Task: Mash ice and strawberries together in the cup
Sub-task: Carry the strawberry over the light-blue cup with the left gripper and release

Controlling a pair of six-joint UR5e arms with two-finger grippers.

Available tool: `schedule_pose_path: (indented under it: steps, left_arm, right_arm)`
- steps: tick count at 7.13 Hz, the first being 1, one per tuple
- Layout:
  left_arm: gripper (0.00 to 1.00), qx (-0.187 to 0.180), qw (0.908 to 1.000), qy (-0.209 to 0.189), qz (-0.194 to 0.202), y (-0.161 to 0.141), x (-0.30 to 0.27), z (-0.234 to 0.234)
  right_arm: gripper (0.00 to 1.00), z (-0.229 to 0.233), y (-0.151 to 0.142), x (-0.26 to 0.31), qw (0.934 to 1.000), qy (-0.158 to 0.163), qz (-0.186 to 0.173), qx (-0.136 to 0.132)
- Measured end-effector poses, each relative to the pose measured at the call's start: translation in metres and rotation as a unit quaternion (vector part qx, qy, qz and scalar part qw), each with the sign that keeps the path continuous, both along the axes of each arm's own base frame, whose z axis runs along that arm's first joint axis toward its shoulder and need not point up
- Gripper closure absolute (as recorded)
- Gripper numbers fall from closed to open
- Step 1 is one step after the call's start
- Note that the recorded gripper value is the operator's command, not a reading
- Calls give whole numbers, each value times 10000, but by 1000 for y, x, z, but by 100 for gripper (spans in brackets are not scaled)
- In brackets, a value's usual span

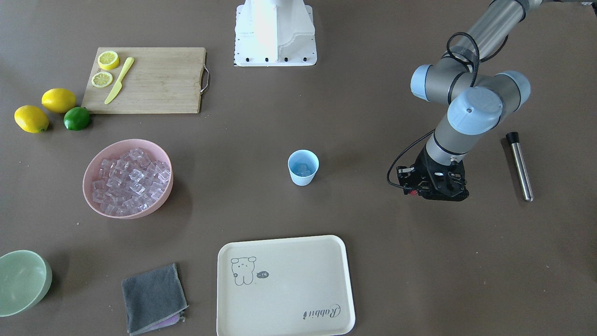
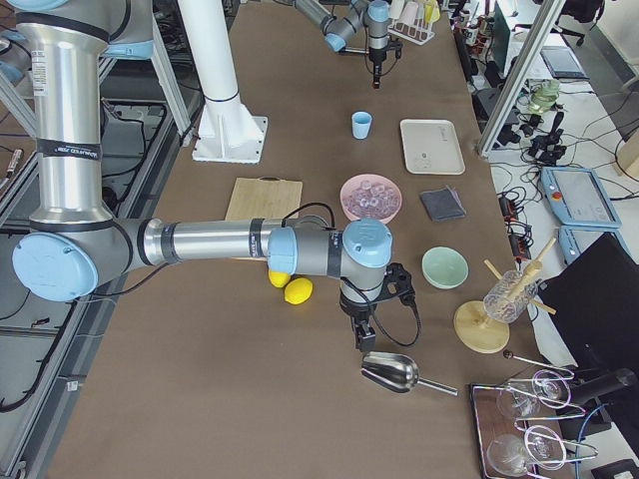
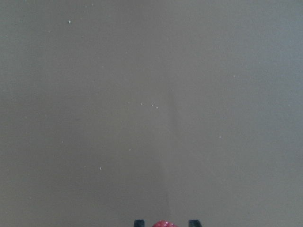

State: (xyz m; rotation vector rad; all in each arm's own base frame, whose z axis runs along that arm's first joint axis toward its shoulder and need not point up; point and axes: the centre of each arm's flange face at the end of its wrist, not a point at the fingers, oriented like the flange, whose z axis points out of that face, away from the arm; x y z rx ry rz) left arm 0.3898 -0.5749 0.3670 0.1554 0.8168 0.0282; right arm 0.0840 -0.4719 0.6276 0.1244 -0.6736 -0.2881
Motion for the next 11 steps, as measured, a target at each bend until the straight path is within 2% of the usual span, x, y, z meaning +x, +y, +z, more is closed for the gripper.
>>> schedule_pose_path:
  steps: [2,4,6,8,9,11]
  left_arm:
    - [73,-257,9993,138,-232,-2,8,-111]
    - [70,-543,9971,384,-374,24,41,-172]
    - [70,-707,9948,553,-488,51,77,-205]
    - [67,-674,9938,599,-646,66,106,-213]
    - [1,-639,9937,643,-655,63,116,-206]
    - [2,-581,9937,711,-649,59,124,-197]
  right_arm:
    - [1,0,-1,1,10000,79,1,1]
    - [1,1,-2,1,10000,41,17,-28]
    - [1,-3,-2,-2,9999,-160,57,-31]
    - [1,-7,0,-2,9997,-219,67,5]
    - [1,-7,0,-2,9997,-215,59,23]
    - [1,-6,1,-1,9998,-194,46,26]
